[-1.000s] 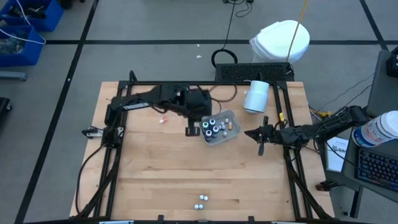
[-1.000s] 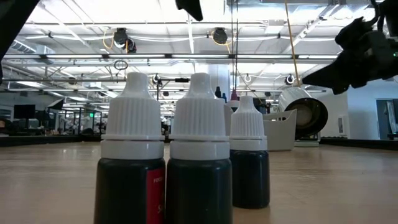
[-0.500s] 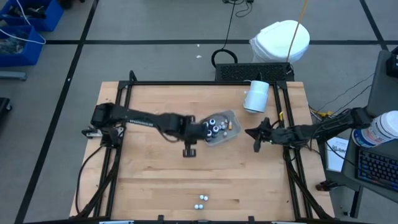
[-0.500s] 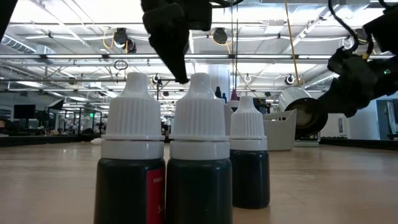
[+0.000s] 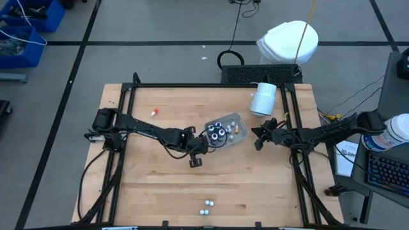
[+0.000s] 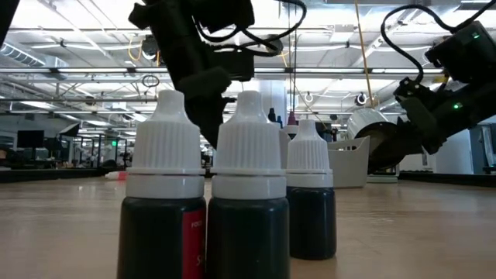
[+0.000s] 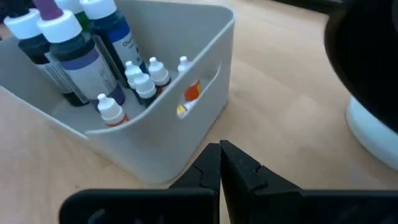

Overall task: Pick & Place food coloring
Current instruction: Adjust the gray bin

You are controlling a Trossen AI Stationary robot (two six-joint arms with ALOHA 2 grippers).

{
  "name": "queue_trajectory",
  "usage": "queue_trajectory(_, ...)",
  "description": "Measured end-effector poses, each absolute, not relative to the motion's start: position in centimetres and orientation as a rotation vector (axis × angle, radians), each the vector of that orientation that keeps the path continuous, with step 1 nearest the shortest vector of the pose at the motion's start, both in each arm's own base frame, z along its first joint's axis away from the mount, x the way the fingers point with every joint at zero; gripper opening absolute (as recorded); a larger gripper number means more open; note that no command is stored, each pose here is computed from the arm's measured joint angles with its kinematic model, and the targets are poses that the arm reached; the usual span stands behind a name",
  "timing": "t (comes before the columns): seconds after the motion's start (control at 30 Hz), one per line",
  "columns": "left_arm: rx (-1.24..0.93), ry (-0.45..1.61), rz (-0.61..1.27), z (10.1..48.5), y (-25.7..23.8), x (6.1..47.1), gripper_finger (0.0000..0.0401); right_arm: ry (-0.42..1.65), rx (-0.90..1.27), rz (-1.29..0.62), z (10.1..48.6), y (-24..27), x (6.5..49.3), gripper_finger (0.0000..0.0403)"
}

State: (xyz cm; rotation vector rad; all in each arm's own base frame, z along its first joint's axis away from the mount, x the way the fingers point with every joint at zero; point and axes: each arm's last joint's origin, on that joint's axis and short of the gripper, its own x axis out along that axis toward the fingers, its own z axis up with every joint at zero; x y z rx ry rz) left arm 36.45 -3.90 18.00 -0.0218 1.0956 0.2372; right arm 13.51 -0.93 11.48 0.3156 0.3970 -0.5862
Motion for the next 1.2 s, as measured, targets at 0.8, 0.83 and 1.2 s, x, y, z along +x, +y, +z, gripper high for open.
queue_trajectory(0.8,-0.031,1.008,0.384,18.2,1.8,37.3,0.0003,0.379,0.326,-0.327,11.2,-1.2,16.1,0.0000)
queue_trajectory(0.83,-0.032,1.013,0.389,18.2,2.0,37.2,0.0004,0.384,0.327,-0.317,11.2,-1.2,16.4,0.0000)
queue_trajectory(1.2,-0.023,1.062,0.419,17.9,3.0,36.7,0.0007,0.432,0.310,-0.289,11.3,-0.6,19.1,0.0000)
